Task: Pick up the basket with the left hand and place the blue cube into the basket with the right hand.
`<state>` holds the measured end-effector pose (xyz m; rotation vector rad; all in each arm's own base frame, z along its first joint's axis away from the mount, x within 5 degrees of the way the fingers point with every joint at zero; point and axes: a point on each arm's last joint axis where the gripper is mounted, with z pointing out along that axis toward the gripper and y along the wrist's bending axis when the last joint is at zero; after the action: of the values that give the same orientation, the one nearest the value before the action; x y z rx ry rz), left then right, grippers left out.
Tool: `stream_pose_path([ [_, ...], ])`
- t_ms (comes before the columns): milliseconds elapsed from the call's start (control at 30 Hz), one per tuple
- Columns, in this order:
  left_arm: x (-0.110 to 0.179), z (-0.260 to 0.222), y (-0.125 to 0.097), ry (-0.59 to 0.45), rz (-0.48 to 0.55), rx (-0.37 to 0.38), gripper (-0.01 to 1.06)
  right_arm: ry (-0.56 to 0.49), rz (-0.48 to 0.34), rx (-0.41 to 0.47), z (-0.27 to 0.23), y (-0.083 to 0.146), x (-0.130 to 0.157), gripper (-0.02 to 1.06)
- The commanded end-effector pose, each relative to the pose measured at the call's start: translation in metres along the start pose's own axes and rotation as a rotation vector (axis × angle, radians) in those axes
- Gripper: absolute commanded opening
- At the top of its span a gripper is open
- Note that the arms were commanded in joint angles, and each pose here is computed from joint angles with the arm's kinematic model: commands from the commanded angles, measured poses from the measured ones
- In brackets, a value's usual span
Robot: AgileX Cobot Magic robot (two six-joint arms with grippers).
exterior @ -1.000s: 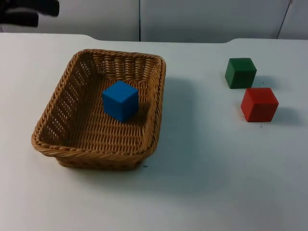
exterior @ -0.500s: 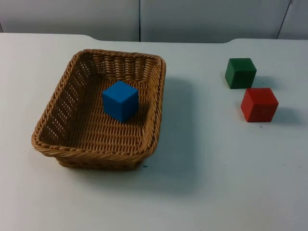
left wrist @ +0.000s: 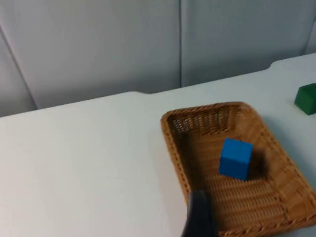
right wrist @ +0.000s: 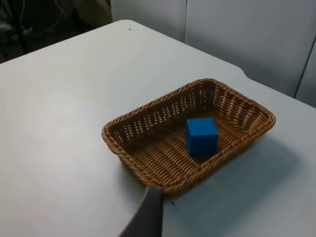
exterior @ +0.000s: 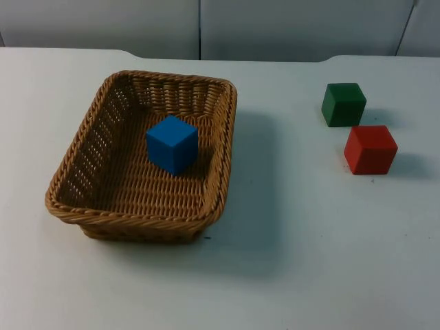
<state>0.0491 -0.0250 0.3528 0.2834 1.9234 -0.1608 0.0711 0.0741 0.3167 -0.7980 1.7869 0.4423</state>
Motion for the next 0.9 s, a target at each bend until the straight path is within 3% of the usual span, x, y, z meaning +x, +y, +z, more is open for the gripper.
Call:
stream_pose_path([
  [0, 0.02, -0.011, -0.001, 0.018, -0.018, -0.062, 0.58, -0.012, -0.017, -0.011, 0.0, 0.001, 0.0, 0.85],
  [233, 0.057, -0.054, -0.015, -0.039, -0.064, -0.129, 0.58, 0.033, -0.036, -0.033, -0.001, 0.003, 0.005, 0.85],
  [400, 0.071, -0.056, -0.012, 0.08, -0.102, -0.183, 0.58, 0.103, -0.033, -0.026, -0.005, 0.001, 0.012, 0.85],
  [633, 0.09, -0.035, -0.007, 0.159, -0.144, -0.182, 0.58, 0.064, 0.018, -0.052, -0.038, -0.007, 0.023, 0.85],
  [867, 0.086, -0.034, -0.006, 0.114, -0.14, -0.19, 0.58, 0.019, 0.075, -0.035, -0.075, -0.02, 0.044, 0.85],
])
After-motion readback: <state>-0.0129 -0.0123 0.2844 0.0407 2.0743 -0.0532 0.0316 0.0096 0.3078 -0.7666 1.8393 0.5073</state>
